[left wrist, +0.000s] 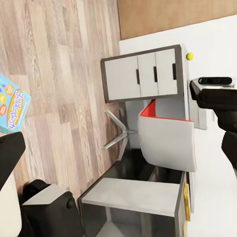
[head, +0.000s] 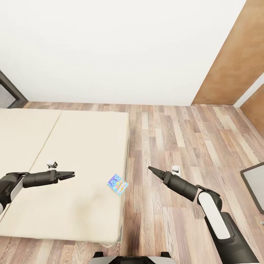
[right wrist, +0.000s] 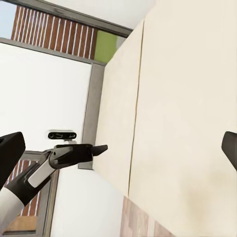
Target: Put all the toys in the child's room - the three board games (two on the bed and one on the table), the two jigsaw puzzles on the table, and the tennis ball on the table - inside the toy box on the table in the child's room.
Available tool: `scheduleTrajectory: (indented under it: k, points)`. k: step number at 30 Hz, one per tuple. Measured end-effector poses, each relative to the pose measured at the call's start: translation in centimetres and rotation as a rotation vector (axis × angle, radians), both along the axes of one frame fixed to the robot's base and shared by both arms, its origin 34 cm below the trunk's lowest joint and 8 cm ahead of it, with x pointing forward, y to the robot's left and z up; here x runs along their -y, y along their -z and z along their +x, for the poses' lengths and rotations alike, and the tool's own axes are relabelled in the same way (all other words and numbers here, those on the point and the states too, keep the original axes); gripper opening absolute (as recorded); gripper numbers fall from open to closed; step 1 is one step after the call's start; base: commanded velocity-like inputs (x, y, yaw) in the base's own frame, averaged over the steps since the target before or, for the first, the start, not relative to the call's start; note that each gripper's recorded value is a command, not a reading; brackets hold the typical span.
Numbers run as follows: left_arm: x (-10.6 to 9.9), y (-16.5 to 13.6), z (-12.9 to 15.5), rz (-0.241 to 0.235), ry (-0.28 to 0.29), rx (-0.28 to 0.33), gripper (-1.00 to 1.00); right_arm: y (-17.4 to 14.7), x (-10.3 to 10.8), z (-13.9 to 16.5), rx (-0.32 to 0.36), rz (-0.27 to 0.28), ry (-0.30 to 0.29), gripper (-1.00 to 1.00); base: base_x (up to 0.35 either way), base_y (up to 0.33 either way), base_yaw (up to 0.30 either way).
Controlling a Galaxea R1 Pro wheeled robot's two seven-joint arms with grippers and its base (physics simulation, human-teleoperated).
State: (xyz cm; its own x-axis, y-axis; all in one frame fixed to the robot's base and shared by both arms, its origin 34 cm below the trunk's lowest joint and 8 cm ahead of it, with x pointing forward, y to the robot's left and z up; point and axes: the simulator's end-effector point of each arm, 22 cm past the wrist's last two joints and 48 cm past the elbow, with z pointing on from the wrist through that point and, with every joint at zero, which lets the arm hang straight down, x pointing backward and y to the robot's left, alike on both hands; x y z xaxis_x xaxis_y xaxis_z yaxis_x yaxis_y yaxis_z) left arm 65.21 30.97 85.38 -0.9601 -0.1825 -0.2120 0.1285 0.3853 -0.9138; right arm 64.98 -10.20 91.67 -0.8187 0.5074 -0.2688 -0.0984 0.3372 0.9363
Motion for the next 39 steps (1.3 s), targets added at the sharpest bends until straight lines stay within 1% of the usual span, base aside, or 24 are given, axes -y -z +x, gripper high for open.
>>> scheduleTrajectory:
  k: [35,39]
  points:
    - [0.0,-2.9,0.8,0.008,-0.001,0.054,1.00,-3.0,0.0,0.4,0.054,0.000,0.001,1.00,0.000,0.000,0.000]
    - [0.0,-3.1,0.9,0.016,-0.002,0.059,1.00,-3.2,0.0,0.4,0.058,-0.001,0.001,1.00,0.000,0.000,0.000]
